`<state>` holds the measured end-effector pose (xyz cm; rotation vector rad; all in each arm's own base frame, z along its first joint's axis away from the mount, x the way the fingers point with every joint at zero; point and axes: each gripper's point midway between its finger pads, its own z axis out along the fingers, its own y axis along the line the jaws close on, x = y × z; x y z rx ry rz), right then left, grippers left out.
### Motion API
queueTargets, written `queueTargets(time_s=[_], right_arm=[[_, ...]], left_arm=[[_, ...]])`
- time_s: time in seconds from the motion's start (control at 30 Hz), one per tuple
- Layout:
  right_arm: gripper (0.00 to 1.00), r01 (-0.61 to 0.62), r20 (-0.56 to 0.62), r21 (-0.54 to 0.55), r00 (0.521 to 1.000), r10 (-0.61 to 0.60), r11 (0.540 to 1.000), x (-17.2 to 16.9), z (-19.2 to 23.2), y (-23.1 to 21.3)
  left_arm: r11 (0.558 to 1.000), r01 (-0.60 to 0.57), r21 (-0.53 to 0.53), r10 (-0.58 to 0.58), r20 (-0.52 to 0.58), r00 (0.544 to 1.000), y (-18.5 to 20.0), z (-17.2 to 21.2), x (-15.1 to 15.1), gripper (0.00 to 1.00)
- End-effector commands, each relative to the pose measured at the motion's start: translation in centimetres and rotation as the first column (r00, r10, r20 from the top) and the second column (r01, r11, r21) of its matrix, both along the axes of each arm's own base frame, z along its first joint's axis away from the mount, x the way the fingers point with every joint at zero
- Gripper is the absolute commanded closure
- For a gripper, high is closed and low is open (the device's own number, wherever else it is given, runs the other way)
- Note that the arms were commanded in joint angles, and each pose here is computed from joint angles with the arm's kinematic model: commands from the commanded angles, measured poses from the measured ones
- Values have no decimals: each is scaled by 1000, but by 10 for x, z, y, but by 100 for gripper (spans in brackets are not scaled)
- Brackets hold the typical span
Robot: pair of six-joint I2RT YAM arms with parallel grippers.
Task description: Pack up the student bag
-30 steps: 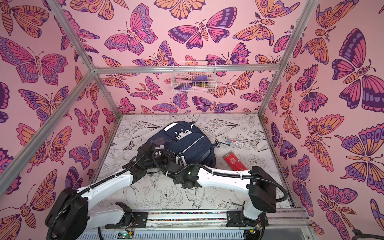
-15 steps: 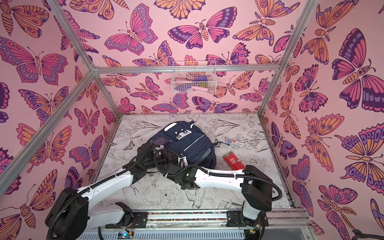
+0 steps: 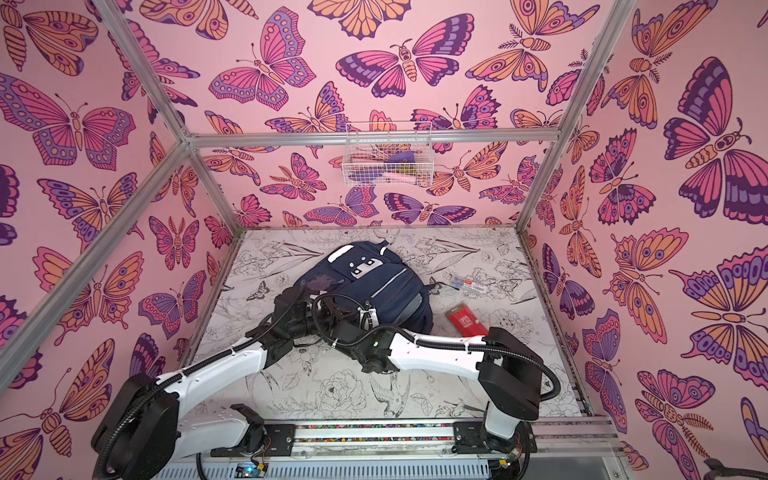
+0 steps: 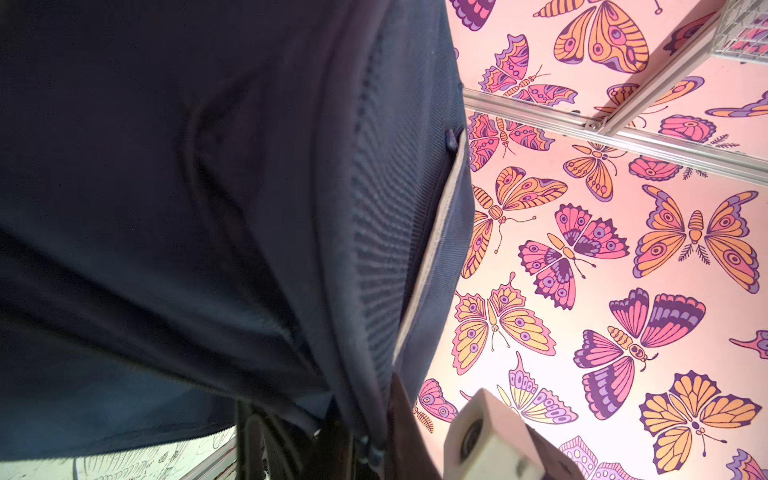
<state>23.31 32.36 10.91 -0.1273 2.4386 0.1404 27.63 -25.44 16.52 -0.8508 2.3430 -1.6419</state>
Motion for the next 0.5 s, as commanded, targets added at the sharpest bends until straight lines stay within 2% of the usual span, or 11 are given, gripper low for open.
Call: queueTargets(time_s=[0.0,0.07,0.2,0.3,0.4,0.47], right_arm=[[95,49,36,12,998,-50,999,14,12,1],[100,47,23,0,999,-47,999,12,11,-2],[100,22,-42,-11,999,-22,1000,-1,10,-8],[100,-9,-123,19,992,11,1000,-16,13,-8],[100,-5,-207,-34,978,-3,999,-33,12,-26],[100,15,-220,-72,975,-30,997,-39,13,-44]], left_arm=[[999,19,-39,-17,69,998,-3,16,2,100],[999,21,-34,-18,68,998,-3,14,2,100],[1000,16,-23,-14,68,998,-2,11,4,100],[1000,12,2,-12,69,998,1,5,6,100],[999,-4,40,1,56,998,10,-3,9,100],[998,-16,56,13,53,999,16,-6,10,100]])
